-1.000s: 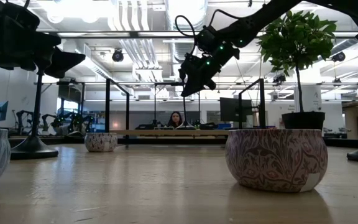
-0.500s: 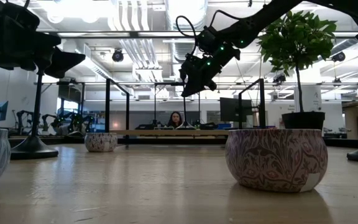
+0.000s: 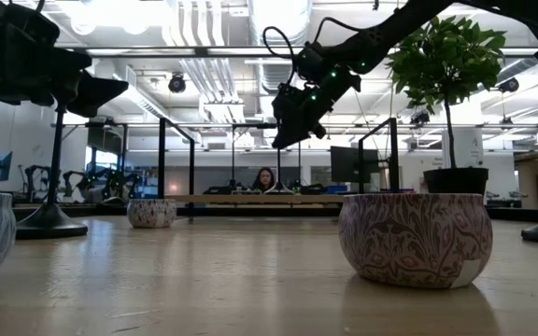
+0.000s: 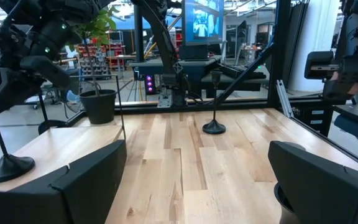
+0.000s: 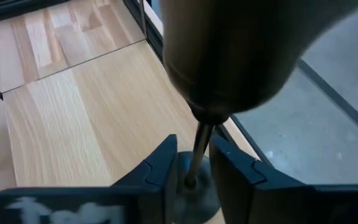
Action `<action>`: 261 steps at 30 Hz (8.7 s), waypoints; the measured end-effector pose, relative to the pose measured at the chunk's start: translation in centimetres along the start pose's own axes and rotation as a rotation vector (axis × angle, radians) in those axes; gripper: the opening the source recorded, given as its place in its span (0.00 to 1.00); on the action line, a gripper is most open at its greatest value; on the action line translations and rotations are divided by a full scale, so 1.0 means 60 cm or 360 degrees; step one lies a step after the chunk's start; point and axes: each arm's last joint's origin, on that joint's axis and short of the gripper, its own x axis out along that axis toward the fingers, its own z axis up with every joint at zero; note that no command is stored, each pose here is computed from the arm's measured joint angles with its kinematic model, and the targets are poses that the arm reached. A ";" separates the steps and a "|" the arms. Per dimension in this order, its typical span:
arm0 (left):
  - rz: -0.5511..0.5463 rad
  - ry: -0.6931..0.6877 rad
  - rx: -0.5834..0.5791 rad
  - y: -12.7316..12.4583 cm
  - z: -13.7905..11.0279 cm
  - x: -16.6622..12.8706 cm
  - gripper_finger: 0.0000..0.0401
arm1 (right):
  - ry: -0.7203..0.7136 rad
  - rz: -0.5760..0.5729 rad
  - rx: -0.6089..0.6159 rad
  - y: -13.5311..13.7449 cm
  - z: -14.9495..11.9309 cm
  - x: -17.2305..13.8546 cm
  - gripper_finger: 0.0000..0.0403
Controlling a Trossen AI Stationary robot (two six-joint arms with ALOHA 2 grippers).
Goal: Pick & Place candle stick holders
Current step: Put the top black candle holder on the shelf, then put the right black candle holder on the shelf
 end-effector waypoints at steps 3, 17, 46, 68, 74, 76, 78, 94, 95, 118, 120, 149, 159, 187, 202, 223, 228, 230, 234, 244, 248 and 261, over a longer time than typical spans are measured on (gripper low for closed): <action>0.0000 0.0000 0.0000 0.000 0.000 0.000 0.99 | 0.0018 0.0000 0.0002 0.000 -0.002 0.000 0.29; 0.0001 0.0000 0.0000 0.000 0.000 0.000 0.99 | 0.0120 -0.0002 0.0037 0.000 -0.010 -0.006 0.53; 0.0001 -0.0001 0.0000 0.000 0.000 0.000 0.99 | 0.0065 -0.0088 -0.0054 0.018 0.034 -0.202 0.56; 0.0001 -0.0001 0.0000 0.000 0.000 0.000 0.99 | 0.0082 0.0028 -0.0049 0.080 0.029 -0.293 0.54; 0.0001 -0.0001 0.0000 0.000 0.000 0.000 0.99 | -0.0019 0.0120 -0.0084 0.116 0.032 -0.340 0.54; 0.0001 -0.0001 0.0000 0.000 0.000 0.000 0.99 | -0.0037 0.0147 -0.0081 0.126 0.030 -0.356 0.54; 0.0001 -0.0001 0.0000 0.000 0.000 0.000 0.99 | -0.0046 0.0168 -0.0054 0.134 0.027 -0.372 0.54; 0.0002 -0.0001 0.0000 0.000 0.000 0.000 0.99 | -0.0038 0.0080 0.0068 0.192 -0.018 -0.480 0.54; 0.0001 -0.0001 0.0000 0.000 0.000 0.000 0.99 | -0.0030 0.0070 0.0075 0.196 -0.021 -0.482 0.54; 0.0000 -0.0001 0.0000 0.000 0.000 0.000 0.99 | 0.0133 -0.0041 0.0059 0.297 -0.110 -0.526 0.54; 0.0000 -0.0001 0.0000 0.000 0.000 0.000 0.99 | 0.0123 -0.0016 0.0077 0.305 -0.121 -0.533 0.54; 0.0002 -0.0001 0.0000 0.000 0.000 0.000 0.99 | -0.0036 0.0049 0.0199 0.358 -0.243 -0.582 0.54; 0.0002 -0.0001 0.0000 0.000 0.000 0.000 0.99 | -0.0070 0.0067 0.0237 0.372 -0.254 -0.588 0.54; 0.0001 -0.0001 0.0000 0.000 0.000 0.000 0.99 | -0.0070 0.0277 0.0298 0.439 -0.279 -0.634 0.22; 0.0002 -0.0001 0.0000 0.000 0.000 0.000 0.99 | 0.0178 0.0248 0.0426 0.495 -0.363 -0.649 0.02; 0.0001 -0.0001 0.0000 0.000 0.000 0.000 0.99 | 0.0305 -0.0330 0.0261 0.559 -0.488 -0.574 0.02; 0.0000 -0.0001 0.0000 0.000 0.000 0.000 0.99 | 0.0323 -0.0448 0.0314 0.550 -0.492 -0.539 0.02; 0.0000 -0.0001 0.0000 0.000 0.000 0.000 0.99 | 0.0348 -0.0487 0.0311 0.544 -0.500 -0.529 0.02; 0.0000 -0.0001 0.0000 0.000 0.000 0.000 0.99 | 0.0397 -0.0434 0.0388 0.548 -0.532 -0.514 0.02; 0.0001 -0.0001 0.0000 0.000 0.000 0.000 0.99 | 0.0326 -0.0337 0.0306 0.570 -0.622 -0.466 0.02; 0.0001 -0.0001 0.0000 0.000 0.000 0.000 0.99 | 0.0201 -0.0314 0.0274 0.565 -0.622 -0.459 0.02; 0.0002 -0.0001 0.0000 0.000 0.000 0.000 0.99 | 0.0027 -0.0421 0.0263 0.537 -0.590 -0.430 0.02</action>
